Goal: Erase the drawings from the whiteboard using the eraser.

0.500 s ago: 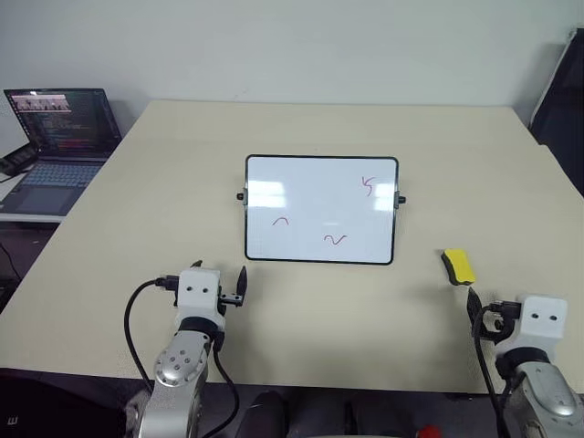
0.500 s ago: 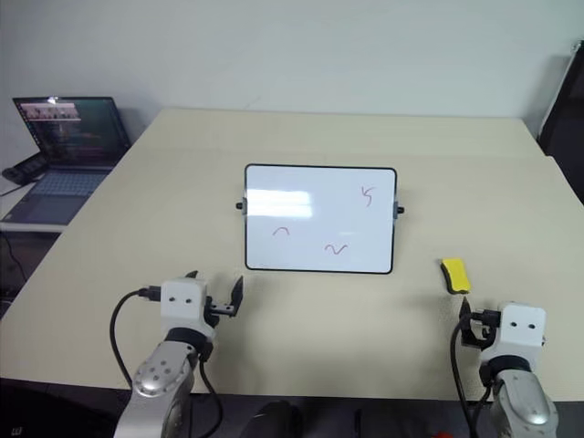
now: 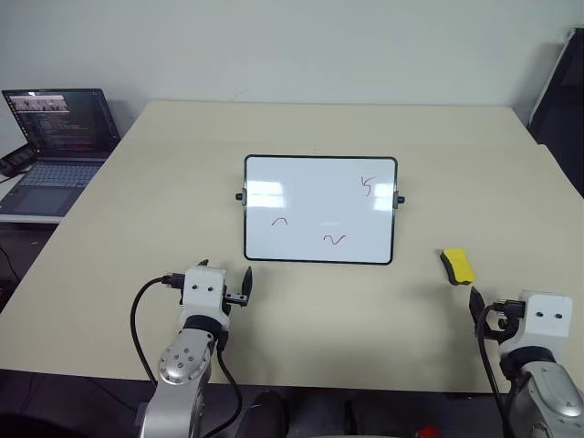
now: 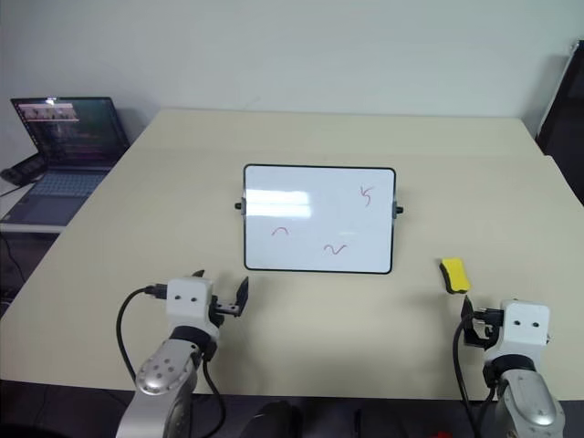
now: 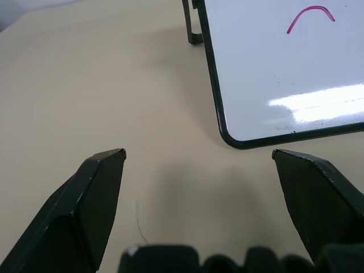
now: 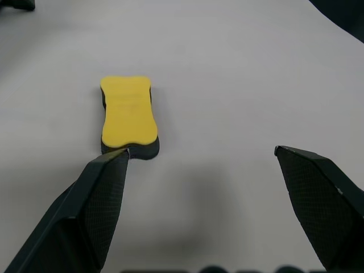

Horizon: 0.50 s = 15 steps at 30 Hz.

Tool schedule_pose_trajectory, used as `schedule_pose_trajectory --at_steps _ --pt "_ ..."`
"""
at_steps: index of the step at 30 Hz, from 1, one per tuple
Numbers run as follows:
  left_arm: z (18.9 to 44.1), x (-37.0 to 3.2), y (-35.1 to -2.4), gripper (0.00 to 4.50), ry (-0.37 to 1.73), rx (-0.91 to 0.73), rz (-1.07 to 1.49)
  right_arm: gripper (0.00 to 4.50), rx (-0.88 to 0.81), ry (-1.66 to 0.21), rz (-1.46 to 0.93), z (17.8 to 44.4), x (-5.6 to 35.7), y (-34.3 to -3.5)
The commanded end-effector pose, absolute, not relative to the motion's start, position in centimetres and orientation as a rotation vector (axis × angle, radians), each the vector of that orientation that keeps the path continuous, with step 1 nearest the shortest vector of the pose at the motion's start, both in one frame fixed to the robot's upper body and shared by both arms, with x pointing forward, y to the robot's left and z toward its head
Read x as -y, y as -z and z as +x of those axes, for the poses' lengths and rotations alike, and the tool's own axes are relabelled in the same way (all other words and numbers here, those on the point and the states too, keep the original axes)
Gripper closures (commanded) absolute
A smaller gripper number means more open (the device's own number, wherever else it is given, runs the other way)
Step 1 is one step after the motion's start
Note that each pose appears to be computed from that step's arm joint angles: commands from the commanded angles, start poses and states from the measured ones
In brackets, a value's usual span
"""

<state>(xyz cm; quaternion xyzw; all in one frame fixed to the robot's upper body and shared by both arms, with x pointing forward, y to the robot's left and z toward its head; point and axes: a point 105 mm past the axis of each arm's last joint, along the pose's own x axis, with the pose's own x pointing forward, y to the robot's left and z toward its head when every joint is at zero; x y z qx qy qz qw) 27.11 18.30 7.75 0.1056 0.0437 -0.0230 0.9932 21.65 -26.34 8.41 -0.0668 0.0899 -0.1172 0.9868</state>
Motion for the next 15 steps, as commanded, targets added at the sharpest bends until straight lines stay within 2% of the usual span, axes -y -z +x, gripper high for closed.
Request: schedule_pose_trajectory --at_steps 1,5,15 --pt "27.59 -18.33 -9.32 0.00 0.049 -0.026 0.223 0.03 -0.117 0.244 -0.137 21.85 25.93 -9.89" --pt "28.20 -18.04 -9.27 0.00 0.049 -0.023 0.214 0.03 -0.110 0.245 -0.129 22.26 25.71 -9.80" --pt "27.94 -18.22 -9.25 0.00 0.054 -0.023 0.215 0.03 -0.113 0.245 -0.136 22.07 26.20 -9.91"
